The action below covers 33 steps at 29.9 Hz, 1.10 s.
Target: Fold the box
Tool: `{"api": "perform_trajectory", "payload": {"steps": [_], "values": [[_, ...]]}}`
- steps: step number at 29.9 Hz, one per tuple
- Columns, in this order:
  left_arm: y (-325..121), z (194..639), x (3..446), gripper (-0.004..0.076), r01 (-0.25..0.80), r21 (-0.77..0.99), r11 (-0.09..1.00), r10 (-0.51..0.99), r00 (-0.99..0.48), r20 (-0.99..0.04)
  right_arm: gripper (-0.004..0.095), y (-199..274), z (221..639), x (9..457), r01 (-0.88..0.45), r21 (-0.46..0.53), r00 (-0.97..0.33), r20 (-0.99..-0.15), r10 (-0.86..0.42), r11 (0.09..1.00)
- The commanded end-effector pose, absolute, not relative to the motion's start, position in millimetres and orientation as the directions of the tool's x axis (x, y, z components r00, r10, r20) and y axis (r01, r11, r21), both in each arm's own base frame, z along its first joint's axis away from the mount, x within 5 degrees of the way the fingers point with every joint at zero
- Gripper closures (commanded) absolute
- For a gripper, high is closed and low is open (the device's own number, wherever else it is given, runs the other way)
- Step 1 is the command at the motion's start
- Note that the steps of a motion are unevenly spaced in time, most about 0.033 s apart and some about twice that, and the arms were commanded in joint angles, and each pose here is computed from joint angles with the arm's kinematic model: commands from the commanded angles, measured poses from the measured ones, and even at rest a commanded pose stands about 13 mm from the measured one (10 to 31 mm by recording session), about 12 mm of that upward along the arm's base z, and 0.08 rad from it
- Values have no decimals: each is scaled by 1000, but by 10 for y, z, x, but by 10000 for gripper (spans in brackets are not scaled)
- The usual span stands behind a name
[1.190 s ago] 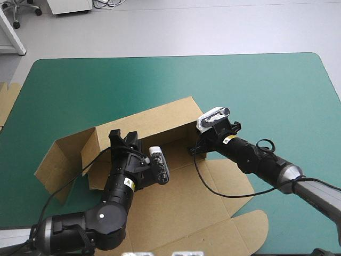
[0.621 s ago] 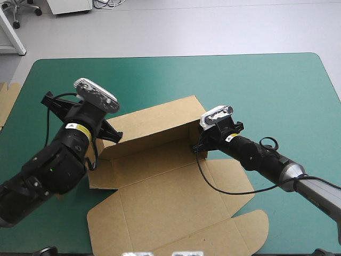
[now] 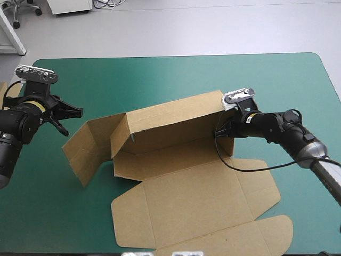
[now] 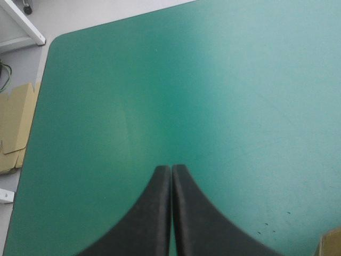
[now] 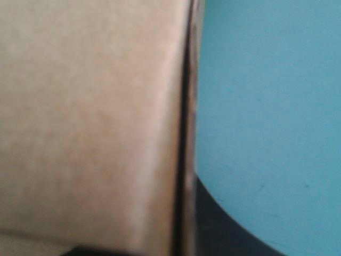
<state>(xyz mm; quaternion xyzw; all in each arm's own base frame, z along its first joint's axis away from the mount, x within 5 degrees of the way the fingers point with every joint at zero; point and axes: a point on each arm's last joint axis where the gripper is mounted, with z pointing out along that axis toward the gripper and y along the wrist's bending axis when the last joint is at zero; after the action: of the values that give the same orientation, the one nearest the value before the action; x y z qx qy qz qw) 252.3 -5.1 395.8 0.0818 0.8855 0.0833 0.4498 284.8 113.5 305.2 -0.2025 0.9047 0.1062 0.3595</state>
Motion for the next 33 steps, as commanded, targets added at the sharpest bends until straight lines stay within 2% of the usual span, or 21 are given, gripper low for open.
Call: {"api": "perform_trajectory", "payload": {"steps": [1,5,8,11,20,26,33], "values": [[-40,4071,2596,730,64,215,974,217,-512,-831,907,1078,3579,2840,-399,34,-594,-771,-230,916],[-20,3952,2734,730,63,200,978,202,-540,-817,908,1109,3893,2871,-407,56,-611,-758,-226,912],[17,3880,2820,730,55,160,986,163,-554,-816,908,1139,3980,2983,-399,53,-672,-697,-253,916],[76,3858,2849,730,33,135,990,131,-552,-823,908,1210,3901,3158,-406,62,-750,-592,-294,912],[290,3895,2859,730,-21,102,995,77,-515,-854,908,1353,3484,3494,-410,96,-836,-436,-332,907],[499,3923,2845,730,-93,39,995,-11,-481,-877,908,1370,3366,3570,-405,96,-846,-416,-333,909],[519,3927,2841,730,-44,-29,999,-46,-470,-882,927,1249,3183,3759,-374,165,-870,-404,-284,912]]}}
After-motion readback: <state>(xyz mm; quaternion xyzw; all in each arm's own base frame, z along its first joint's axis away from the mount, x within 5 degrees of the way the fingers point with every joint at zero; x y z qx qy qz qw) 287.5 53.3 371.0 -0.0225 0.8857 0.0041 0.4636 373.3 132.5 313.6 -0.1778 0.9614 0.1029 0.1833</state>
